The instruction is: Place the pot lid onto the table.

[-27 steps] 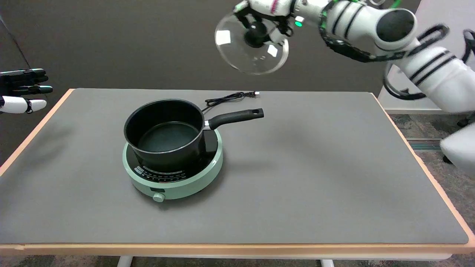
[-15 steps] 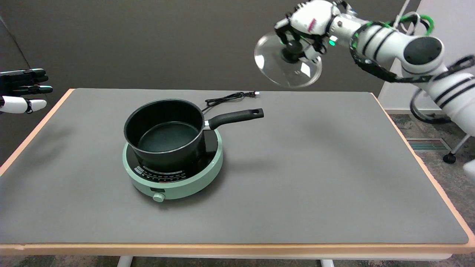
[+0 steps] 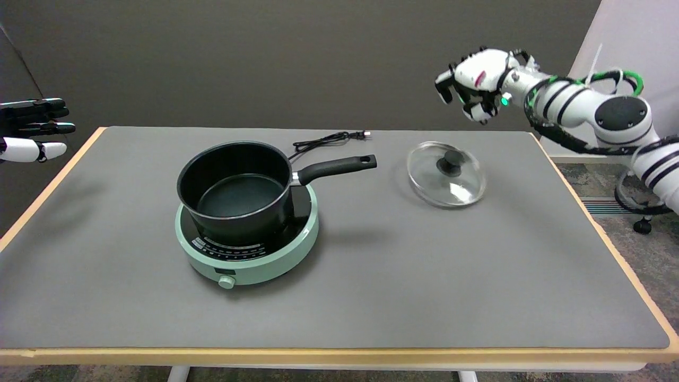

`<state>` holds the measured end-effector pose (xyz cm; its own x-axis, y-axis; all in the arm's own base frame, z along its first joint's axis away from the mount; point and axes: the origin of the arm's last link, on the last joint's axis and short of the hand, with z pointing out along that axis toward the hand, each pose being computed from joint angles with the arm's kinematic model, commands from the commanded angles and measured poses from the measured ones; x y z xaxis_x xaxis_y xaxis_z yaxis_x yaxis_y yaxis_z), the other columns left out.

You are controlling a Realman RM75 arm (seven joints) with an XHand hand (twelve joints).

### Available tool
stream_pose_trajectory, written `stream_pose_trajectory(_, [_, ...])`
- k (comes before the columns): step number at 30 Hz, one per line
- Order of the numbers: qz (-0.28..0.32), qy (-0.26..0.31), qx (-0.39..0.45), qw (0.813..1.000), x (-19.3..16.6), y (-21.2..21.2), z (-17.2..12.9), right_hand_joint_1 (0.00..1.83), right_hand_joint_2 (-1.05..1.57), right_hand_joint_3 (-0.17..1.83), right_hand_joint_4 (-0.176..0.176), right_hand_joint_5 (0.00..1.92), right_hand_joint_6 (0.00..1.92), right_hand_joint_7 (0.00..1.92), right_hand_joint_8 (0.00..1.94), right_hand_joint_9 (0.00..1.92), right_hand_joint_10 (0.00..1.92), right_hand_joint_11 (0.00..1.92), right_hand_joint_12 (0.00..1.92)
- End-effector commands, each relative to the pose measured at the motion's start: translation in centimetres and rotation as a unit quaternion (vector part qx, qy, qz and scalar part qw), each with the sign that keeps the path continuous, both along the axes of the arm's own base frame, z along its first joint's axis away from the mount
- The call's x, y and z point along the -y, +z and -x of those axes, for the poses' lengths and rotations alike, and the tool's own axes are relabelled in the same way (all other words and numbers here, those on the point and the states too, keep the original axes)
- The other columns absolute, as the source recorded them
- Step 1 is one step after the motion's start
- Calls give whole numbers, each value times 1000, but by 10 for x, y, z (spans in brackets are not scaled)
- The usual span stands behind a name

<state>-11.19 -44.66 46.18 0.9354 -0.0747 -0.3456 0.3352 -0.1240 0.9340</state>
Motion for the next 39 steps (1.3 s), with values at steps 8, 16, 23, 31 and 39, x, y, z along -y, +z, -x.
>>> stream_pose_trajectory(8, [75,-90,65,991,-48,30,111,1356,861,604,176,526,1464,892,1313,821,1499,472,1921])
stream_pose_trajectory(16, [62,-63,71,994,-52,23,95,1357,860,605,176,526,1465,892,1314,823,1505,477,1921])
stream_pose_trajectory(23, [53,-23,74,996,-58,20,69,1357,862,603,176,527,1466,890,1316,821,1517,479,1921])
stream_pose_trajectory(31, [31,8,71,997,-68,6,49,1357,863,602,176,528,1463,890,1316,820,1532,481,1921])
stream_pose_trajectory(39, [41,65,97,992,-92,-3,31,1187,1082,233,-21,725,1437,948,1066,891,1212,540,1884])
